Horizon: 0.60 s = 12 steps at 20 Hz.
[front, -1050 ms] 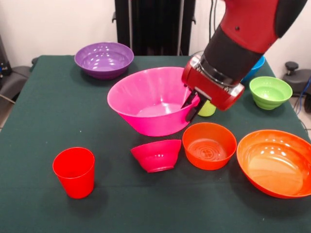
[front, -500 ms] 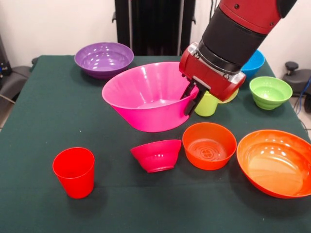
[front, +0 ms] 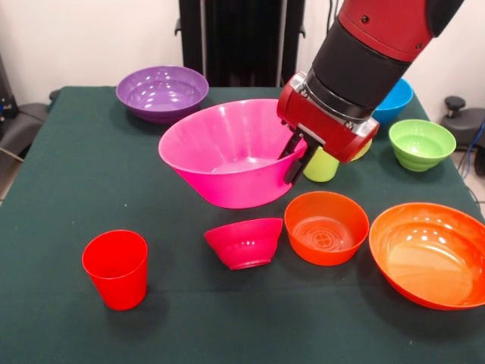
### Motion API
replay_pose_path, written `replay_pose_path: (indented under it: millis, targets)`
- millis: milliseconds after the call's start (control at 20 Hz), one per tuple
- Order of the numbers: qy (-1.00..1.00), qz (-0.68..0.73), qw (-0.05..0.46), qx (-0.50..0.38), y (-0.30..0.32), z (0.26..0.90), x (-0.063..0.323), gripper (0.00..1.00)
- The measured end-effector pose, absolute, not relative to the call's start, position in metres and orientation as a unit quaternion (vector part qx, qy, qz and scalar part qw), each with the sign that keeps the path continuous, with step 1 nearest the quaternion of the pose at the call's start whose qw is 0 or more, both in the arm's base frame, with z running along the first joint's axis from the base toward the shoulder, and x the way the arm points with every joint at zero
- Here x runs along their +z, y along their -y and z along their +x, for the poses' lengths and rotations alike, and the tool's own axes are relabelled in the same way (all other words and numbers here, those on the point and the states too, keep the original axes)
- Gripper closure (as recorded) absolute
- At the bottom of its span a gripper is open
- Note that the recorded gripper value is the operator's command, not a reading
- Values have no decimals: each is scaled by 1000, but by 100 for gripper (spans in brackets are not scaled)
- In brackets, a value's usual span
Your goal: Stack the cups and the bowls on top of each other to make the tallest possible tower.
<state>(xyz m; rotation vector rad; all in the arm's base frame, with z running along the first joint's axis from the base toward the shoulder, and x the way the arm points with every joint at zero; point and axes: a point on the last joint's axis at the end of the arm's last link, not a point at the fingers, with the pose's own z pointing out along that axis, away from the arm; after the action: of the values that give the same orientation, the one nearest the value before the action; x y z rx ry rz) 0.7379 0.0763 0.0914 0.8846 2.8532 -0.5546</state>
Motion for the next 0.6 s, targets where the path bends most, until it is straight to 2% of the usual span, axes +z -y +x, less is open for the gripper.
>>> replay_pose_path:
  millis: [600]
  targets:
    - [-940,274,80,-186,-72,739,55,100]
